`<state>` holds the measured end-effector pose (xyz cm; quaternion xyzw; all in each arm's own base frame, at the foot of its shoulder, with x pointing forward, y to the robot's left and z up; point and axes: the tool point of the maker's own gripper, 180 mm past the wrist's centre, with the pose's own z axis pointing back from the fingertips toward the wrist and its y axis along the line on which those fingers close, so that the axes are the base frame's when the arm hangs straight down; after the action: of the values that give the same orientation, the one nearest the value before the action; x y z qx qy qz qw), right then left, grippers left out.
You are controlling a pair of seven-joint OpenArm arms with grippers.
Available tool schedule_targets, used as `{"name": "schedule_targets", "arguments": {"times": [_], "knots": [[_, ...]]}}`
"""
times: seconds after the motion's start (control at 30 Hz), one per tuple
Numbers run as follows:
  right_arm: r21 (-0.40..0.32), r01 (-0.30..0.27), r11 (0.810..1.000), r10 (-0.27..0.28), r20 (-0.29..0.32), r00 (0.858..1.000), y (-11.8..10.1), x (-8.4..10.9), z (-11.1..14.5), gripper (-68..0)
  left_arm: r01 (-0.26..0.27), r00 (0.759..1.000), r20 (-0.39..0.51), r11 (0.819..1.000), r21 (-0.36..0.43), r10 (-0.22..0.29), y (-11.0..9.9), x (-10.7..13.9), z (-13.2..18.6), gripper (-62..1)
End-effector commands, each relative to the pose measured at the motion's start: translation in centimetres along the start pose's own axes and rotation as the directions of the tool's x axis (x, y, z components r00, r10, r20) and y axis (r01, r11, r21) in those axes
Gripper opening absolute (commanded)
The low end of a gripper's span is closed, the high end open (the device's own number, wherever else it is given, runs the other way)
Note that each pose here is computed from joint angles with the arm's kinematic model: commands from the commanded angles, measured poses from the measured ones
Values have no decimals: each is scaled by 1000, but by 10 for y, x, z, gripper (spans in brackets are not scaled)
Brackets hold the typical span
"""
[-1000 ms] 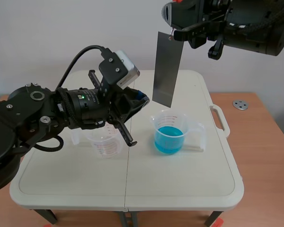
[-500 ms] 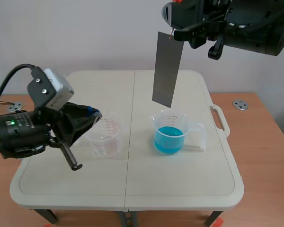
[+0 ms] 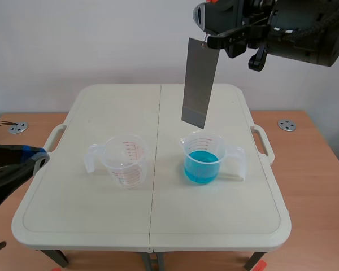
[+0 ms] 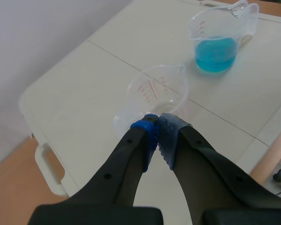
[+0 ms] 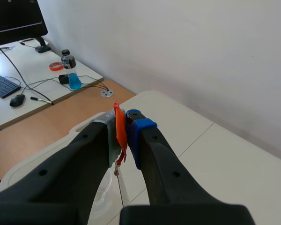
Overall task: Hold the metal plate by the orange handle, dip it into the blue solution, take it out and point at it, then put the plate back in the beaker on the left.
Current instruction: 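Raise the plate and point at it, then put the plate into the left beaker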
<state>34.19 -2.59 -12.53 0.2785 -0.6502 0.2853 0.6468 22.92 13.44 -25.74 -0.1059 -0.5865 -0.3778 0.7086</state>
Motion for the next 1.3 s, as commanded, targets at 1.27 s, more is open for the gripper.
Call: {"name": "schedule_targets", "arguments": {"times": [1.27], "knots": [[192, -133, 972, 108, 135, 985, 60, 46, -44, -662, -159, 912, -374, 986, 57, 169, -60, -76, 127, -590]]}}
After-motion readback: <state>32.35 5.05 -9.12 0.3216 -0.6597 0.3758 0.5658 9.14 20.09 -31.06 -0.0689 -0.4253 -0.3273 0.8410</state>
